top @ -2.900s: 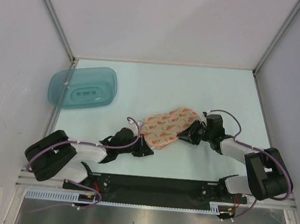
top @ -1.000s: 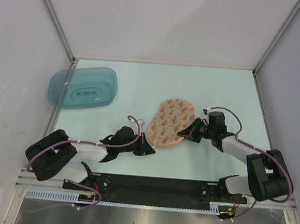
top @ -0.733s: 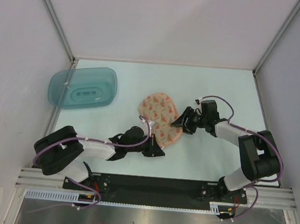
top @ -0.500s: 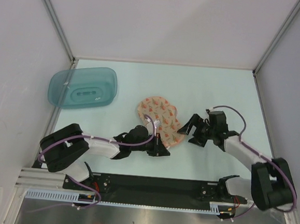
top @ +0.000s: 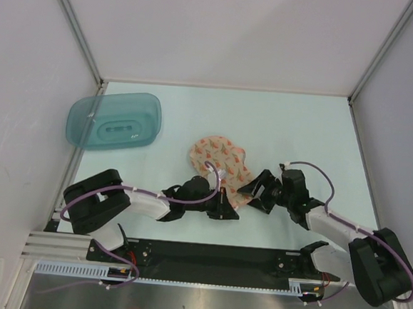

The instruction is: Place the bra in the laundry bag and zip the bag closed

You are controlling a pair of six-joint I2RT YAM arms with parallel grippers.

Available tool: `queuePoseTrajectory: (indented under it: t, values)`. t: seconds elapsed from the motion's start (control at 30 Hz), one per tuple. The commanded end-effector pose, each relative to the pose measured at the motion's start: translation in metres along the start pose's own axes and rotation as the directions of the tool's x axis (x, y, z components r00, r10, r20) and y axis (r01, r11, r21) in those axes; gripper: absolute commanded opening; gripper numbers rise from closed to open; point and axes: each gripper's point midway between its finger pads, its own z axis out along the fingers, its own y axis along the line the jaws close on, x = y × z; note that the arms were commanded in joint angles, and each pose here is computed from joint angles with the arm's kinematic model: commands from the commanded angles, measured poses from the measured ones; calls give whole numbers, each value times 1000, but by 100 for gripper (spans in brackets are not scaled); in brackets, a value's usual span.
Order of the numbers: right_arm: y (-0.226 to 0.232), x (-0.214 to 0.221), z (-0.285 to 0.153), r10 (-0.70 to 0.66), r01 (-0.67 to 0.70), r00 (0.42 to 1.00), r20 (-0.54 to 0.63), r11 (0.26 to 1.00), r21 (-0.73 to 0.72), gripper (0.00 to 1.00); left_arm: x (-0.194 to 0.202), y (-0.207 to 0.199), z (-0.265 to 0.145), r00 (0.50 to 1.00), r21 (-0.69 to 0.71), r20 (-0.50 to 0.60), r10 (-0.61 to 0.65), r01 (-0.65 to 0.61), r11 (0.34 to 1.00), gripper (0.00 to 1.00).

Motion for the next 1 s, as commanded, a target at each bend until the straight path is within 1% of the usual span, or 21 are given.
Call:
queuePoseTrajectory:
  t: [0.0,0.1,0.17,0.2,0.27,0.3,0.37,0.4,0.5,0.57,0.77,0.87,0.93,0.97]
  values:
    - [41,-16,13,24,-17,999,45,988,-154,64,-8,-28,0,1000,77,27,14,-16,997,0]
    - [35,-15,19,45,-41,999,26,989,-142,27,-8,-18,-7,999,54,41,7,-9,999,0]
    - [29,-13,19,58,-56,998,12,990,-133,21,-9,-9,-13,999,41,54,-2,0,999,0]
    - [27,-11,19,57,-56,998,5,989,-134,15,-11,4,-20,997,17,69,-15,14,1000,0]
    - [25,-11,16,55,-55,998,-7,988,-145,11,-14,18,-29,996,-7,86,-28,28,1000,0]
    - [23,-10,15,55,-56,998,-14,987,-149,8,-17,36,-37,994,-45,105,-42,47,998,0]
    - [20,-10,11,50,-53,998,-27,986,-160,7,-21,49,-48,992,-66,121,-39,48,997,0]
    - [19,-10,10,41,-46,999,-32,986,-162,6,-24,64,-55,989,-97,139,-56,70,993,0]
    - [20,-14,9,9,-18,999,-54,987,-162,6,-28,78,-67,988,-139,152,-38,60,988,0]
    - [25,-18,9,-11,0,998,-64,985,-170,6,-29,78,-70,988,-148,155,-24,47,988,0]
    - [34,-29,21,-46,29,995,-91,983,-179,9,-33,61,-68,987,-95,158,-29,44,994,0]
    - [34,-32,24,-31,15,995,-92,986,-169,10,-34,49,-64,989,-65,146,-14,23,998,0]
    - [35,-33,23,-18,3,996,-88,985,-173,10,-33,32,-62,990,-9,135,39,-38,999,0]
    - [34,-32,22,-10,-5,996,-88,986,-169,11,-29,23,-60,990,11,123,74,-76,997,2]
